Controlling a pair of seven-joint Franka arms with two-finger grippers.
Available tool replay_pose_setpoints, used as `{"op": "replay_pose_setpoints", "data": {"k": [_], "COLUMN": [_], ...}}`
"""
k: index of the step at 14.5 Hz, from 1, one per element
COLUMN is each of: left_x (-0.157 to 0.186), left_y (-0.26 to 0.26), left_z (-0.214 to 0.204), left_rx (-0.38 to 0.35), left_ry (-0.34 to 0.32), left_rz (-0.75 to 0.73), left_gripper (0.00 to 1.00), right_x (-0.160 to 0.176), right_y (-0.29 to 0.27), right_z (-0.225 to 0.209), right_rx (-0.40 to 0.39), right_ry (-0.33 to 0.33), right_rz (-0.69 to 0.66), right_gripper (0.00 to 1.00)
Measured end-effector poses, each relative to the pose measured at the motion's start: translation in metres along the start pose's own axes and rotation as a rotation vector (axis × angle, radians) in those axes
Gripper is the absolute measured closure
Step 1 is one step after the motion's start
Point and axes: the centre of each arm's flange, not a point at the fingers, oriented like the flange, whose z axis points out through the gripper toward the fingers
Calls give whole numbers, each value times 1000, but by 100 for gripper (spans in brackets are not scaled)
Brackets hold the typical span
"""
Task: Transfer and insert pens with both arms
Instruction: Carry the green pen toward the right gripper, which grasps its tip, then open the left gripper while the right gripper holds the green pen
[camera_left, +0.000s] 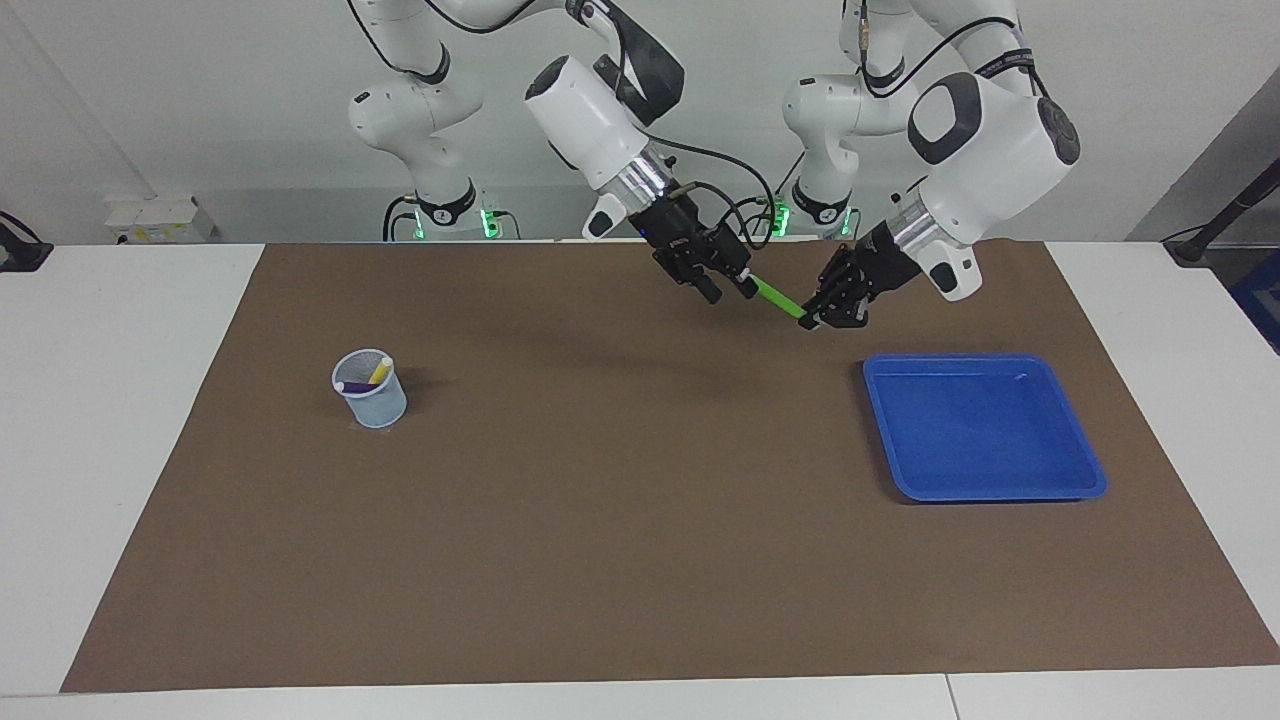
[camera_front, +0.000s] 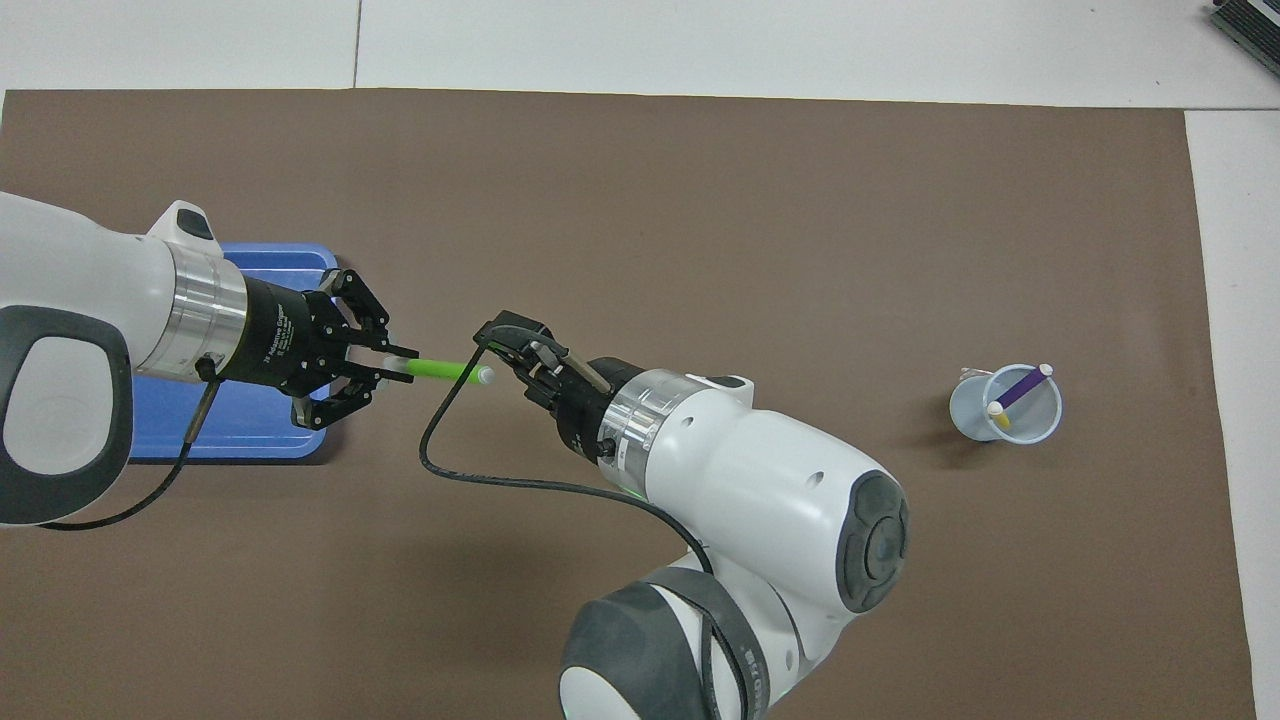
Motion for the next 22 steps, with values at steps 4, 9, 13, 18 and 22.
{"op": "replay_pose_setpoints", "data": {"k": [4,9,13,18,22], "left_x": [1,0,-1,-2,-3], "left_y": [-2,-2,-2,-2,-3], "left_z": [2,0,0,1,-1], "left_rx": [-3,-11,-12,-12,-15], "left_ry": [1,2,-3,-4,-4], "left_rz": [-15,-55,-59,-62,-61], "left_gripper": [82,82,82,82,82], "right_x": [-7,-30,-31,-27,-25], "right_y": [-7,-7,-6,-6,-5], "right_z": [-2,4,5,4,5], "right_rx": [14,6,4,4,3], "right_ry": [-8,-36,-37,-33,-30], "right_rz": [14,-2,-2,2,4], "right_gripper": [20,30,40,40,60]}}
